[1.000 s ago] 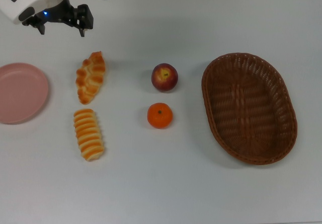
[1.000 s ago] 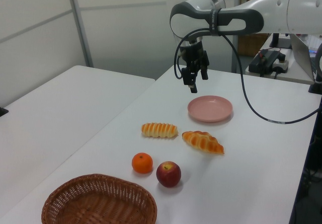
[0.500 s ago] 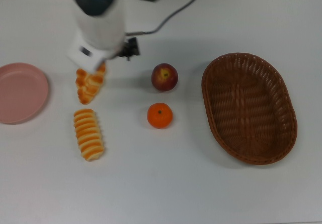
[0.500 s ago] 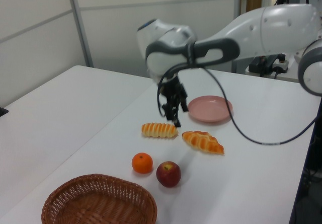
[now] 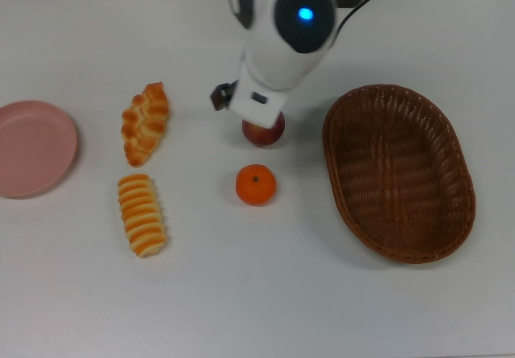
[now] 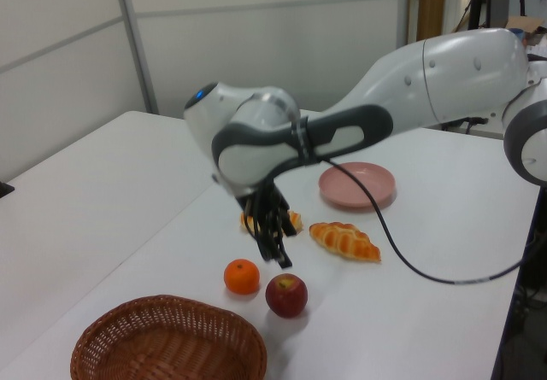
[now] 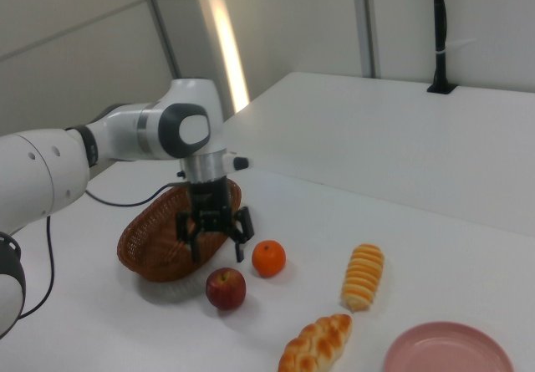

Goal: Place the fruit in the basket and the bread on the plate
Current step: 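Move the gripper down over the red apple and grasp it, then carry the red apple to the wicker basket and release it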

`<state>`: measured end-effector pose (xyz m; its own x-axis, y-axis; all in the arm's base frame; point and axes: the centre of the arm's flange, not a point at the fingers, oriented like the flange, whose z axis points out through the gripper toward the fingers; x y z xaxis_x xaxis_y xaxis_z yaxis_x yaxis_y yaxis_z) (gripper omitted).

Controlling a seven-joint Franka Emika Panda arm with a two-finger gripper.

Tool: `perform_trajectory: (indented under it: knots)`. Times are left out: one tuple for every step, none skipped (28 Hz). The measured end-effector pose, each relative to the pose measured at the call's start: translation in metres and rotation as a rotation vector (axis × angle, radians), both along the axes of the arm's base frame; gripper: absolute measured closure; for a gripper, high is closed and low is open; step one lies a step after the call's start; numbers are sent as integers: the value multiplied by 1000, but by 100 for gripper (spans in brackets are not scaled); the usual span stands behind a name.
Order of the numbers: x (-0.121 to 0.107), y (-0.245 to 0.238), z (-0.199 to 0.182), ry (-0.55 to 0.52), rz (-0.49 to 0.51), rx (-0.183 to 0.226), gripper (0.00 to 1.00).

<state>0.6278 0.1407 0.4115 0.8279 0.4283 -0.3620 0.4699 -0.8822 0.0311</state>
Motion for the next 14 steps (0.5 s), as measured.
perform_trajectory:
  knots:
    - [-3,6,-4,9,12,-6,0]
    - [-6,11,-10,18,24,-13,0]
    - [-9,16,-15,28,34,-21,0]
    - [-12,21,-23,42,46,-33,0]
    - [-13,23,-29,51,51,-40,0]
    - [-14,24,-34,59,55,-48,0]
    - [-14,24,-40,67,58,-56,0]
    - [-14,25,-46,74,60,-65,0]
    - [-14,24,-54,84,61,-79,0]
    - [-14,23,-60,90,61,-88,0]
    - [-13,22,-65,95,61,-101,0]
    - [-13,21,-70,99,62,-113,0]
    - [-12,19,-75,102,62,-122,0]
    - [-11,18,-81,107,63,-135,0]
